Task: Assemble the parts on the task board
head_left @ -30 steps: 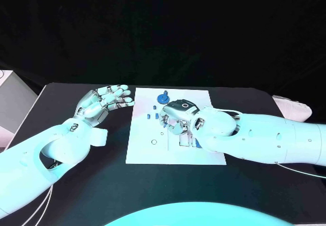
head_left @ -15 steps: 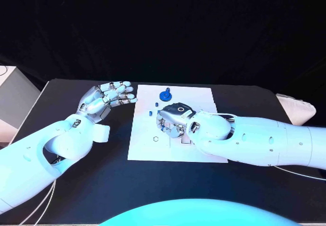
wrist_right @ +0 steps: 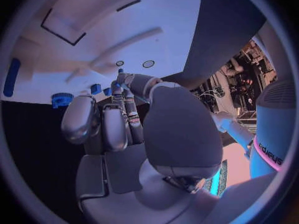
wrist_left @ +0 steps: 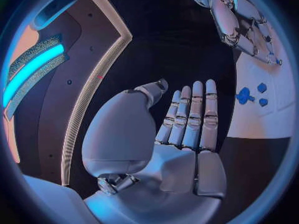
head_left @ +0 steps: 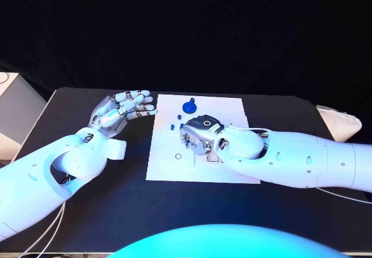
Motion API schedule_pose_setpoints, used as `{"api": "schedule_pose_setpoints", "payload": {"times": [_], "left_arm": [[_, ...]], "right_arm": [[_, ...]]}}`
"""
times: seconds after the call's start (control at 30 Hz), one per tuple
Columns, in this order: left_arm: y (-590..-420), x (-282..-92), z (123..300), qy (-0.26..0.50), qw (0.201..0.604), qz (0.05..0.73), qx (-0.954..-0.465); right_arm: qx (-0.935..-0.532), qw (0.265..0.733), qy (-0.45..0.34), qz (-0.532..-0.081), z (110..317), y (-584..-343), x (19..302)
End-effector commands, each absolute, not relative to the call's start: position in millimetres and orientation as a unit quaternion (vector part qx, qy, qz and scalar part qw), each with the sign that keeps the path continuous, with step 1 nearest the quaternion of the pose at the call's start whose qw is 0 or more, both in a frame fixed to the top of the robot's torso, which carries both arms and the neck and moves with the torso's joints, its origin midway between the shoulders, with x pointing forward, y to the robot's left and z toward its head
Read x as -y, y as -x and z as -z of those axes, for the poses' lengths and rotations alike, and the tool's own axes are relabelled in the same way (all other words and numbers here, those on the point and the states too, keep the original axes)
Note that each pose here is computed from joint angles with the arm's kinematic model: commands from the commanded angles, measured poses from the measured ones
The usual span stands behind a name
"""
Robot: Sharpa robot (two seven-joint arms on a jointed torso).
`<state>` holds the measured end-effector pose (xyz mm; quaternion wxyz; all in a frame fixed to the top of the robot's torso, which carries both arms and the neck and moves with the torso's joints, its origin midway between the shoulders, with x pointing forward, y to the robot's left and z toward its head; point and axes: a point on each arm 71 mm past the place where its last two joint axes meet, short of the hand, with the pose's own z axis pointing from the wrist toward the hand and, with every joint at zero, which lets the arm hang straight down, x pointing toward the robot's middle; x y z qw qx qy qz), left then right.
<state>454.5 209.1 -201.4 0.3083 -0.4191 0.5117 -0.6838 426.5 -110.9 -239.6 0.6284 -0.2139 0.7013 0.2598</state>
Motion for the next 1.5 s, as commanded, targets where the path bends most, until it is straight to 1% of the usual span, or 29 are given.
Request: {"api": "schedule_pose_setpoints", "payload": {"times": [0.03,1.5], "left_arm": [[-454.1,-207.3,200.6,0.415,0.304,0.689,-0.510],[-454.8,-208.1,201.6,0.416,0.304,0.688,-0.510]], "right_arm": [[-0.697,0.632,0.228,-0.250,240,-426,111],[-0.707,0.620,0.239,-0.240,254,-424,109]]}}
